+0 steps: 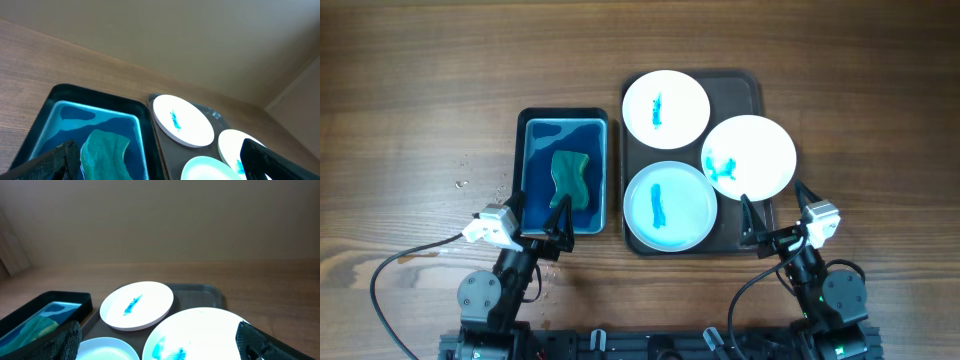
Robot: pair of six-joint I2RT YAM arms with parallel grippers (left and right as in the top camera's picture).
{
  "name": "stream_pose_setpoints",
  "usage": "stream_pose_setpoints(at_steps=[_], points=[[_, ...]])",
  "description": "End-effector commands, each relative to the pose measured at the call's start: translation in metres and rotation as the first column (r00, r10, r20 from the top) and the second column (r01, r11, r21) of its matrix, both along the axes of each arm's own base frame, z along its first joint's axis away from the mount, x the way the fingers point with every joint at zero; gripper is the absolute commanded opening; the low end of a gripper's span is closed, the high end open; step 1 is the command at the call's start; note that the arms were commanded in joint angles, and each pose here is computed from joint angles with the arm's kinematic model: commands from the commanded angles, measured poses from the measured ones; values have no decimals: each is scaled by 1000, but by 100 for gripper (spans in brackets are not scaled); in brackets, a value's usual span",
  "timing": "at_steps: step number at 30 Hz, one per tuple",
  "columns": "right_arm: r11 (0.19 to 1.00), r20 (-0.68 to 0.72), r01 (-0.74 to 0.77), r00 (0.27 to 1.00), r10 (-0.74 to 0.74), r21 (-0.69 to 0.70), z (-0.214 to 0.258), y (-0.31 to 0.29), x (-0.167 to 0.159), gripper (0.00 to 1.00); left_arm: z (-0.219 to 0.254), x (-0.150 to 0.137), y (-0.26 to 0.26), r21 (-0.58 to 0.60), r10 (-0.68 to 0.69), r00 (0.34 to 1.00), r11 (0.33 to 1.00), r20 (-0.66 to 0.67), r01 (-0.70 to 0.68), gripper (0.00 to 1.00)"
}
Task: Clean dirty plates on tray and stack at the side
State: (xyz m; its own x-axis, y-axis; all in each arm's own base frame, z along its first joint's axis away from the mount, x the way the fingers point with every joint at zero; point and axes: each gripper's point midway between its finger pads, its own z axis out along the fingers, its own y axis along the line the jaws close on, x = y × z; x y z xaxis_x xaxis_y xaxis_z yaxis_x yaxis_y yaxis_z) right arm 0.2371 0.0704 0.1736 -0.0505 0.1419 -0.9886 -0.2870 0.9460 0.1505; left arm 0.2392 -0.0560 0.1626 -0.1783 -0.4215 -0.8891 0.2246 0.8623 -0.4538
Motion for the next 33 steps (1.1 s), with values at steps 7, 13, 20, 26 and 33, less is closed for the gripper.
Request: stream_pose_setpoints(at_steps=[7, 13, 20, 26, 33], points=[[1000, 10, -12, 1000, 12, -16, 1, 2, -1, 100, -3, 0, 1, 23, 7, 1000, 1000, 4, -7, 100], [1000, 10, -12, 1000, 12, -16, 1, 2, -1, 100, -3, 0, 1, 23, 7, 1000, 1000, 4, -7, 100], [1000, 10, -12, 1000, 12, -16, 1, 2, -1, 100, -3, 0, 1, 23, 7, 1000, 1000, 4, -7, 100], [1000, 12, -11, 1000, 12, -15, 1, 2, -1, 100, -3, 1, 2, 24, 13, 1000, 1000, 4, -13, 100], [997, 39, -79, 996, 80, -11, 8, 13, -5, 100, 4, 1, 1, -67, 11, 1000, 998, 7, -10, 100]])
